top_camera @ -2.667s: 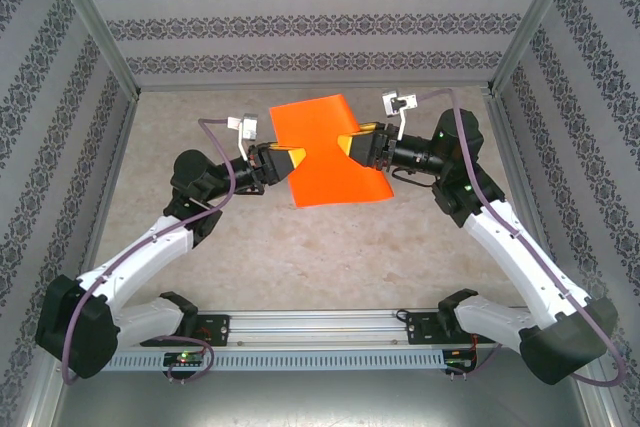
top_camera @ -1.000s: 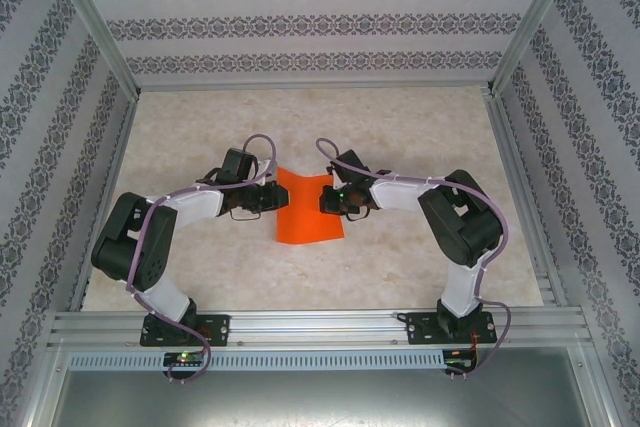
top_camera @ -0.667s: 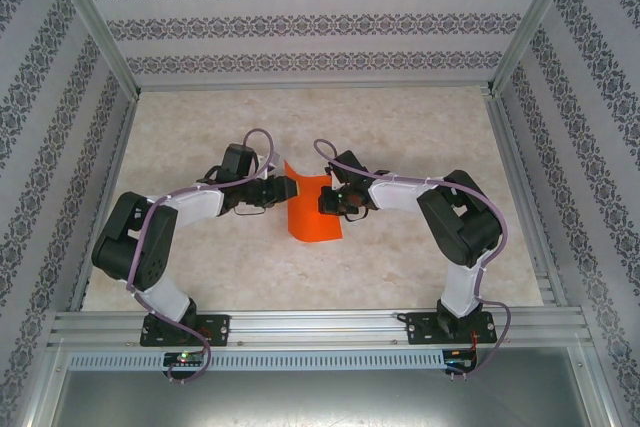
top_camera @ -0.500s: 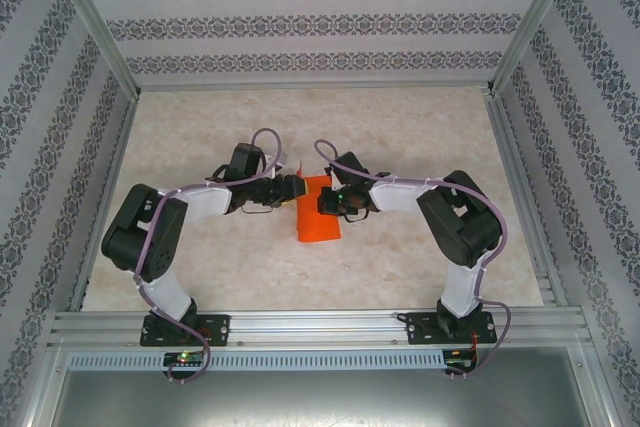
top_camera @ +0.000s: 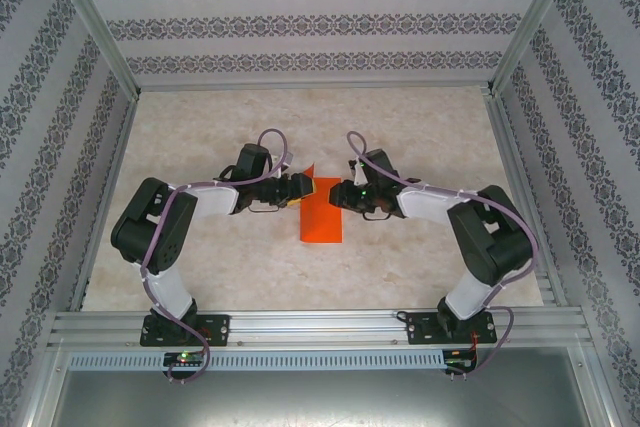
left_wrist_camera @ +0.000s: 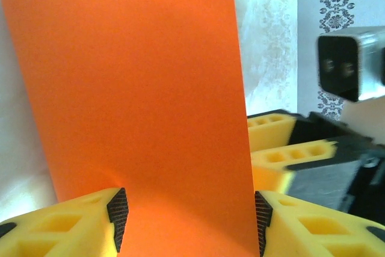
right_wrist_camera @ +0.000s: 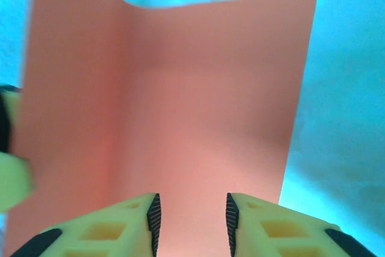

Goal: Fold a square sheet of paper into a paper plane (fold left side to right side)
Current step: First fold in half a square sheet of paper at the center of the table.

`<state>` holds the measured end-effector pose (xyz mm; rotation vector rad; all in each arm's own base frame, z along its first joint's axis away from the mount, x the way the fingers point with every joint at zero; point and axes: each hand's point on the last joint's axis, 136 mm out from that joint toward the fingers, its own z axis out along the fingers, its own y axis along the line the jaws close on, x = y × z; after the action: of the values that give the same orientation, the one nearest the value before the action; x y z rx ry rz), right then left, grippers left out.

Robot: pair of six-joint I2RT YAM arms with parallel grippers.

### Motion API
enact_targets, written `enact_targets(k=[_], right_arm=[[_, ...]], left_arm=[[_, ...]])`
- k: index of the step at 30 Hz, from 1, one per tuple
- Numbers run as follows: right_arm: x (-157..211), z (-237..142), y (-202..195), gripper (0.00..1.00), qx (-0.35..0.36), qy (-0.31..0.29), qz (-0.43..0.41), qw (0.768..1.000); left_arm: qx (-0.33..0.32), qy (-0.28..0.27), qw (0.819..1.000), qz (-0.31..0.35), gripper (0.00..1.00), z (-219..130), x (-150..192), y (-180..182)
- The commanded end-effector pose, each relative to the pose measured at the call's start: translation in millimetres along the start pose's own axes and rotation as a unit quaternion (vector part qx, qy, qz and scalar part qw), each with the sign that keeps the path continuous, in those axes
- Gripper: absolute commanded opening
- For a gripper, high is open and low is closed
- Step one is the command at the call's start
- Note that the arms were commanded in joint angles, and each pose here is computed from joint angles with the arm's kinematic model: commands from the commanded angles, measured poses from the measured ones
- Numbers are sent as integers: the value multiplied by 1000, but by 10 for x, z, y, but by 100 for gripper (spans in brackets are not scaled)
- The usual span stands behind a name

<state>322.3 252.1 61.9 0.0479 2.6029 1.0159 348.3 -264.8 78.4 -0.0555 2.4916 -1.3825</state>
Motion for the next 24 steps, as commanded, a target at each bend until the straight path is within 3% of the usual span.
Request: enact_targets(k=[1, 10, 16, 24], right_arm=[[-54, -107, 198, 42, -48, -11, -1, 999], [-269, -155, 428, 60, -162, -37, 68, 984], [-279, -34, 291, 64, -135, -30, 94, 986], [-174, 102, 215, 47, -120, -4, 111, 987]], left_arm=[[21, -1, 1000, 18, 60, 63, -44, -135], [22, 3, 1000, 20, 61, 97, -31, -153], [18, 4, 1000, 18, 59, 100, -17, -131], [14, 2, 1000, 17, 56, 102, -22, -117]])
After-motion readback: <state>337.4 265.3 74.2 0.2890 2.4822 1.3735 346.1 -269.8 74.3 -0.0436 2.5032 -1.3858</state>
